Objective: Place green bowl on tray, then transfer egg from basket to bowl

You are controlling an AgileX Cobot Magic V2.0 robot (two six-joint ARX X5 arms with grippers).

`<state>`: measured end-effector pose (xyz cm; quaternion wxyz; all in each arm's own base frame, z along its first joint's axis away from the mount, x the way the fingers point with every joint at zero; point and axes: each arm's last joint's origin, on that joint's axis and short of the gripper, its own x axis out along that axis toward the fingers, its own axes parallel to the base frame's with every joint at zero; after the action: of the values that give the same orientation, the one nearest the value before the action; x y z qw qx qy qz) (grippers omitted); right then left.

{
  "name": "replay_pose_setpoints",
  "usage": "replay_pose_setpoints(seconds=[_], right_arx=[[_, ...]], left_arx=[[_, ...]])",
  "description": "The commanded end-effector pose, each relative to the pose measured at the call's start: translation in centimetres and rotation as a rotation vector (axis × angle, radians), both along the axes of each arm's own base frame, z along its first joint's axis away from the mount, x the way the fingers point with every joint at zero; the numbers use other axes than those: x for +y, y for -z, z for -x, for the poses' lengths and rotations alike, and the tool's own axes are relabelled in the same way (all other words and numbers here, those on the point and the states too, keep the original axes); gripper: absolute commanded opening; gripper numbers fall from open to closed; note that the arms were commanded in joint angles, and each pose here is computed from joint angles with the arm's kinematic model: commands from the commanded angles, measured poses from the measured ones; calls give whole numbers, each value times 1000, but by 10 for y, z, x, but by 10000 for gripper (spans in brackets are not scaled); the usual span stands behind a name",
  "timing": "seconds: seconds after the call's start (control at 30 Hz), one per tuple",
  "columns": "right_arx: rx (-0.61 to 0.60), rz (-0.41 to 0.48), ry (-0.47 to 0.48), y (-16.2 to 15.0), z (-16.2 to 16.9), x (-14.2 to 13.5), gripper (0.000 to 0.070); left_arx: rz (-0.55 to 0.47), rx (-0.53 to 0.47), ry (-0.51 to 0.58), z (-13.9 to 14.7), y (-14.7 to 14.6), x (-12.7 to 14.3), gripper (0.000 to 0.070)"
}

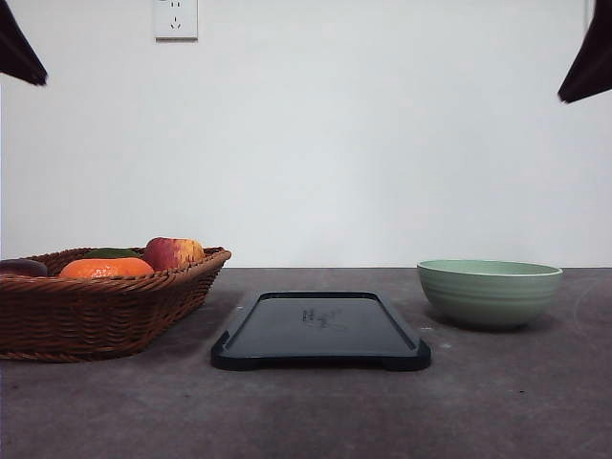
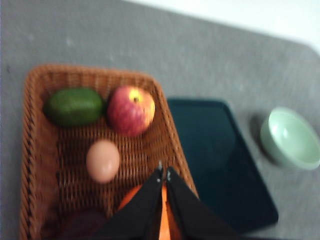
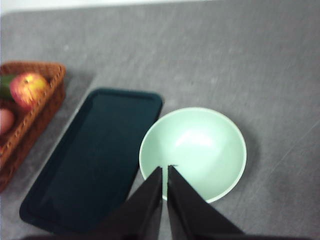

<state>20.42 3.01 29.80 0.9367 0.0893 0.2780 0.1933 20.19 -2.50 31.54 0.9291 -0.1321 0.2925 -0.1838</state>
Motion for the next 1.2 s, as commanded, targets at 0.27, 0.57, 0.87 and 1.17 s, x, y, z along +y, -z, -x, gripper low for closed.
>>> replay_pose_setpoints(seconds=[0.27, 0.57, 0.87, 1.17], right_arx=[[109, 37, -42, 1, -28, 8, 9], [112, 57, -54, 2, -28, 8, 358], [170, 29, 10, -3, -30, 7, 357], [414, 82, 70, -8, -72, -4, 355]], left_arx=[[-117, 64, 155, -25, -4, -17, 0], [-127, 59, 167, -25, -4, -18, 329], [-127, 66, 166, -24, -3, -18, 329], [-127, 67, 166, -24, -3, -18, 328]])
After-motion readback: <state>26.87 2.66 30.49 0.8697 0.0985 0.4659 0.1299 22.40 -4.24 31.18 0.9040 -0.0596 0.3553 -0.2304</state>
